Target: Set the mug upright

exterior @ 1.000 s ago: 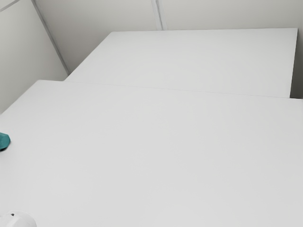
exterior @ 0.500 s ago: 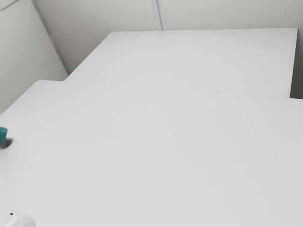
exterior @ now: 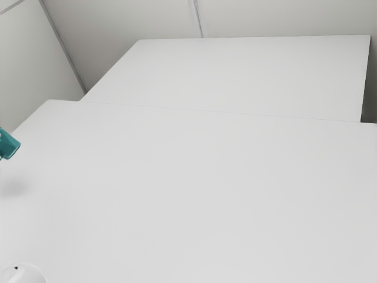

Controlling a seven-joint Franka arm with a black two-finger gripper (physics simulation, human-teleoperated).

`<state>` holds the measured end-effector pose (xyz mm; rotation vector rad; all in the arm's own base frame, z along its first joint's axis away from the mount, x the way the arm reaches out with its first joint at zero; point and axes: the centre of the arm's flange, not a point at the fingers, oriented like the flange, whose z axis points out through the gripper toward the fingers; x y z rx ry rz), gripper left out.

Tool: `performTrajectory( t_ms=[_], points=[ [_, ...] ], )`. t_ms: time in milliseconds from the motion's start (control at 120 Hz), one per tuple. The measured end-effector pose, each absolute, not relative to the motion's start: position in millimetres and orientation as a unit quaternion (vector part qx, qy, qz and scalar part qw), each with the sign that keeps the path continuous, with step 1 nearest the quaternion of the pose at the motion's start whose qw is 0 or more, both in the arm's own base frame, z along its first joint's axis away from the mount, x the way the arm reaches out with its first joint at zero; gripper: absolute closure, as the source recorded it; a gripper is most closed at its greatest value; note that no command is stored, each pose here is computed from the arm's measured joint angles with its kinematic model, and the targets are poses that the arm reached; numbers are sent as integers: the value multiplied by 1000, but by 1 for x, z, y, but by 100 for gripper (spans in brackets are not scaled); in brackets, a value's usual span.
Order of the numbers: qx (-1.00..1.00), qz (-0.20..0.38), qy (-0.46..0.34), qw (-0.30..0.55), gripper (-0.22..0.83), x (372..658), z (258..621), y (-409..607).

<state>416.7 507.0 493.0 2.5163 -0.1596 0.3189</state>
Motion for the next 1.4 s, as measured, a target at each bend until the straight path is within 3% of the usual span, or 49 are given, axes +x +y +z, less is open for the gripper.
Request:
performTrajectory(
  t_ms=[100, 183, 350, 533, 808, 1133, 1400],
  points=[
    [955, 81, -94, 270, 78, 442, 518, 455],
    [955, 57, -135, 258, 78, 479, 526, 404],
    [964, -4, -166, 208, 78, 537, 516, 325],
    [968, -24, -193, 159, 78, 572, 500, 223],
    [974, 5, -203, 99, 78, 566, 457, 98],
    [982, 47, -180, 18, 78, 538, 414, 47],
    [984, 63, -163, -18, 78, 548, 384, 17]
  ],
)
